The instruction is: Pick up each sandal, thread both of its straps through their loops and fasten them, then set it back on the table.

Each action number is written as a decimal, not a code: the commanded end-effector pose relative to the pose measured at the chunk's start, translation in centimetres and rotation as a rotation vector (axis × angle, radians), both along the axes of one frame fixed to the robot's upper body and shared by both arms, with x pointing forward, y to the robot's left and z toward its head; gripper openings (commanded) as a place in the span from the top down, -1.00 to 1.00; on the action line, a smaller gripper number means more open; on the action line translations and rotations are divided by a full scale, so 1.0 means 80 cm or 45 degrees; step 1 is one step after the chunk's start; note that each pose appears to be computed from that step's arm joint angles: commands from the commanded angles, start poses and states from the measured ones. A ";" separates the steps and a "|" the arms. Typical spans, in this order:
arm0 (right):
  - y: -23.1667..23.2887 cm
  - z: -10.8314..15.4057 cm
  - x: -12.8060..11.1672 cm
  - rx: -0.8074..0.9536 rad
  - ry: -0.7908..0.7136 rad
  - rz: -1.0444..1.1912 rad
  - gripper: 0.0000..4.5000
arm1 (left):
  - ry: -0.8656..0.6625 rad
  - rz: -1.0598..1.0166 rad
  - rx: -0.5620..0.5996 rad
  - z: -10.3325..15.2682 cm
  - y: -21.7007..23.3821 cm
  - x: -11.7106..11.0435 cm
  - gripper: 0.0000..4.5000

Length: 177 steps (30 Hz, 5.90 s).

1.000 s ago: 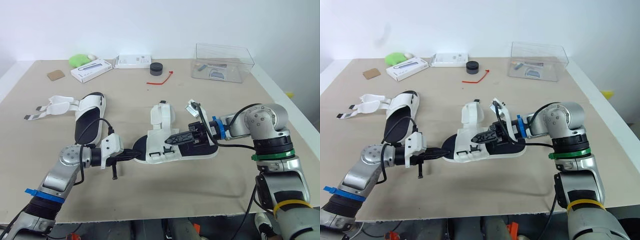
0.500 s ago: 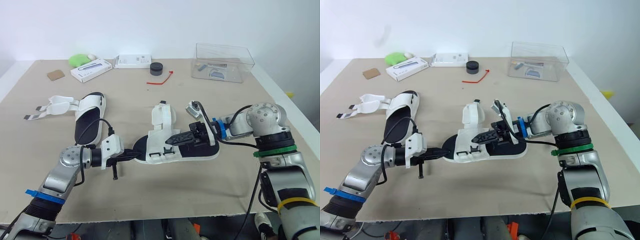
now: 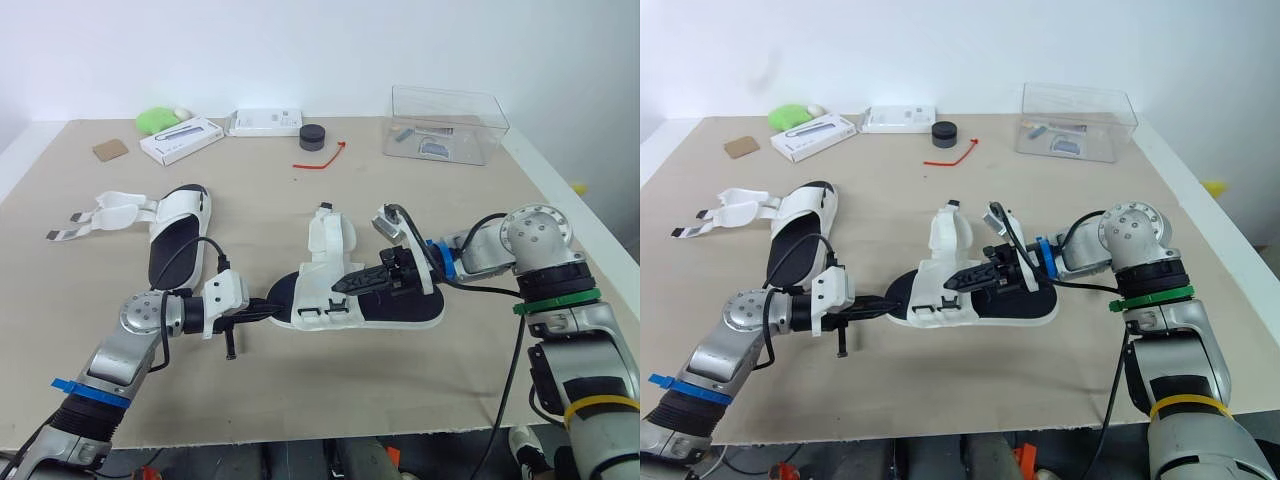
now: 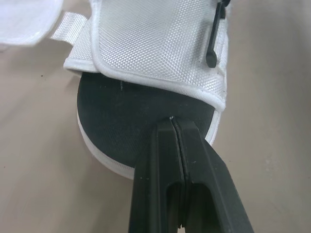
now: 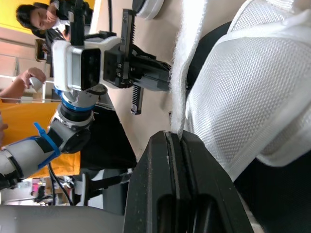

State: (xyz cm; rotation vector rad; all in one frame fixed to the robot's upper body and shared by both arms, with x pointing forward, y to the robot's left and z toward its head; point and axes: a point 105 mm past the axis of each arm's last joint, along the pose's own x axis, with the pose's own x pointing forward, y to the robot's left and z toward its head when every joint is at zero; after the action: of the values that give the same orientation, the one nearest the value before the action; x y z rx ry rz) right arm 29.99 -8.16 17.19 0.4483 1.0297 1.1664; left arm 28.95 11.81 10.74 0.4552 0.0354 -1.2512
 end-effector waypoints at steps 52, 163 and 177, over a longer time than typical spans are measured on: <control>-0.014 0.026 -0.097 0.095 -0.335 0.268 -0.11 | 0.037 0.007 0.095 -0.012 0.010 0.007 1.00; 0.005 -0.047 -0.062 -0.247 -2.686 1.512 -0.99 | 0.052 0.008 0.118 -0.017 0.003 0.010 1.00; 0.015 -0.048 -0.076 -0.078 -2.696 1.536 -0.17 | 0.064 0.018 0.114 -0.019 0.004 0.007 1.00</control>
State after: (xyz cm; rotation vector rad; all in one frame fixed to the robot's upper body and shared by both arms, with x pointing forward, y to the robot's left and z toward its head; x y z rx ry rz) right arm 24.10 -6.99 12.83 -1.5044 -0.7375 1.6646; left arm 29.99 11.84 10.39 0.5016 0.0830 -1.2393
